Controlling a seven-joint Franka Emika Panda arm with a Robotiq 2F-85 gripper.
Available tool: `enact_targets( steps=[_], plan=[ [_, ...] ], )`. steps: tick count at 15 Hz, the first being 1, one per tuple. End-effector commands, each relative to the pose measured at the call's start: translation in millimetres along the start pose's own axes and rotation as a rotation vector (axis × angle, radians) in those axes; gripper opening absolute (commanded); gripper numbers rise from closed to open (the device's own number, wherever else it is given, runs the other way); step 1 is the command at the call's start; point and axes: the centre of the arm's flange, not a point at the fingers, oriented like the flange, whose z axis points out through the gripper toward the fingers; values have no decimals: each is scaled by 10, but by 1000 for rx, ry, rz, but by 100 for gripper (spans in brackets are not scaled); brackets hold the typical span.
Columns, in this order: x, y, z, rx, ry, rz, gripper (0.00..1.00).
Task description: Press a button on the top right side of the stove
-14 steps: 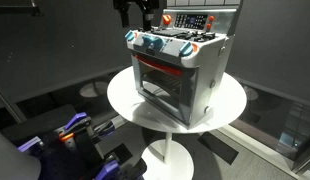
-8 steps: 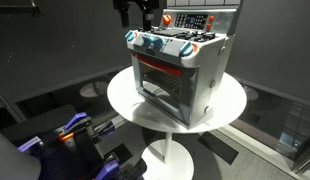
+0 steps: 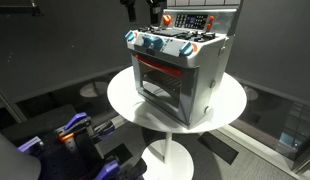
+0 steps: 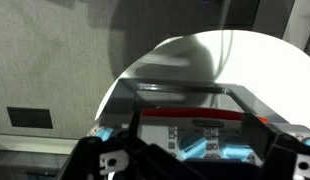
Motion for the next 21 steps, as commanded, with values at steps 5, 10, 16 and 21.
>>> enact_targets(
  steps=[5, 10, 16, 21],
  plan=[
    [705, 151, -193, -46, 115, 69, 100],
    [1180, 273, -129, -86, 179, 98, 100],
    [1679, 439, 16, -162, 253, 136, 100],
    [2010, 590, 162, -196, 273, 165, 100]
  ],
)
